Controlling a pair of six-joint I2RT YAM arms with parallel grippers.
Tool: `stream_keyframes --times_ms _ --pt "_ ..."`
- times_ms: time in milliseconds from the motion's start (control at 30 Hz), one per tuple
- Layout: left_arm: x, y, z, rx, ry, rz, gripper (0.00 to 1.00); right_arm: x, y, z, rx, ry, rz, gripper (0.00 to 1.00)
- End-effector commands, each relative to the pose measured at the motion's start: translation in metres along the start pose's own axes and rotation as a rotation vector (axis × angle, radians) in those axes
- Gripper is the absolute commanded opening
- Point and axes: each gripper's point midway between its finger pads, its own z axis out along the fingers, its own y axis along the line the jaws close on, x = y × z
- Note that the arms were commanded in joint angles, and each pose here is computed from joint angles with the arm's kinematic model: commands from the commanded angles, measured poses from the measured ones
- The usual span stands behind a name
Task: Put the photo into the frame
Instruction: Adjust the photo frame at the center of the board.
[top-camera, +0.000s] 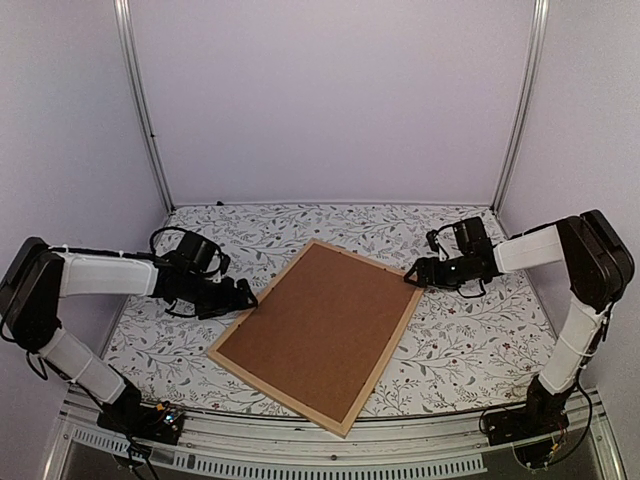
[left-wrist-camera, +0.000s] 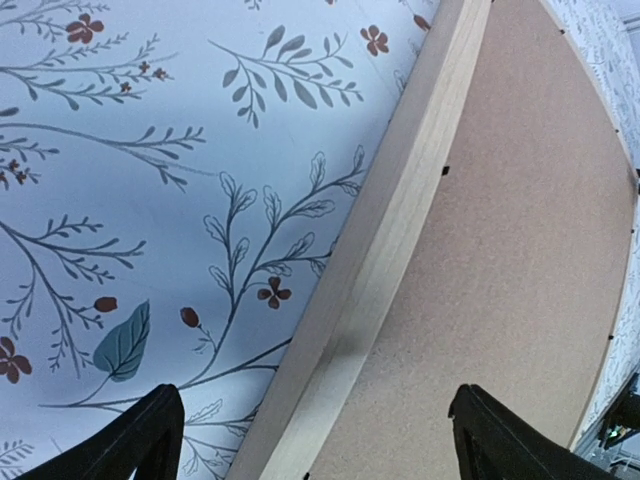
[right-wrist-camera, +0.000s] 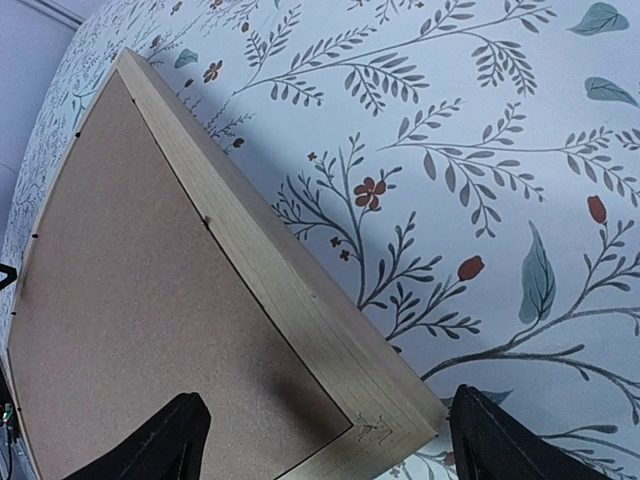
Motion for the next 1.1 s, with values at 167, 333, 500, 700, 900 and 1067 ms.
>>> stream_keyframes --times_ms 167,333,500,700,900,1067 --pt "0.009 0.021 -0.017 -0.099 0.008 0.04 0.96 -0.009 0.003 -0.013 0.037 -0.02 0.0 0.89" --pt "0.033 0.028 -0.038 -0.092 0.011 -0.023 0.98 -0.014 0.01 -0.007 0.0 0.004 -0.03 0.89" --pt "0.069 0.032 -0.047 -0.077 0.041 -0.072 1.0 -0.02 0.02 0.002 -0.027 0.034 -0.078 0.88" --pt "0.101 0.039 -0.041 -0.092 0.116 -0.117 0.99 -0.014 0.029 0.023 0.032 0.109 -0.161 0.86" --pt "0.113 0.042 -0.033 -0.091 0.132 -0.138 0.98 -0.003 0.02 0.039 0.165 0.168 -0.243 0.84" --pt "0.105 0.04 -0.027 -0.12 0.117 -0.108 0.98 0.006 0.004 0.044 0.306 0.202 -0.301 0.81"
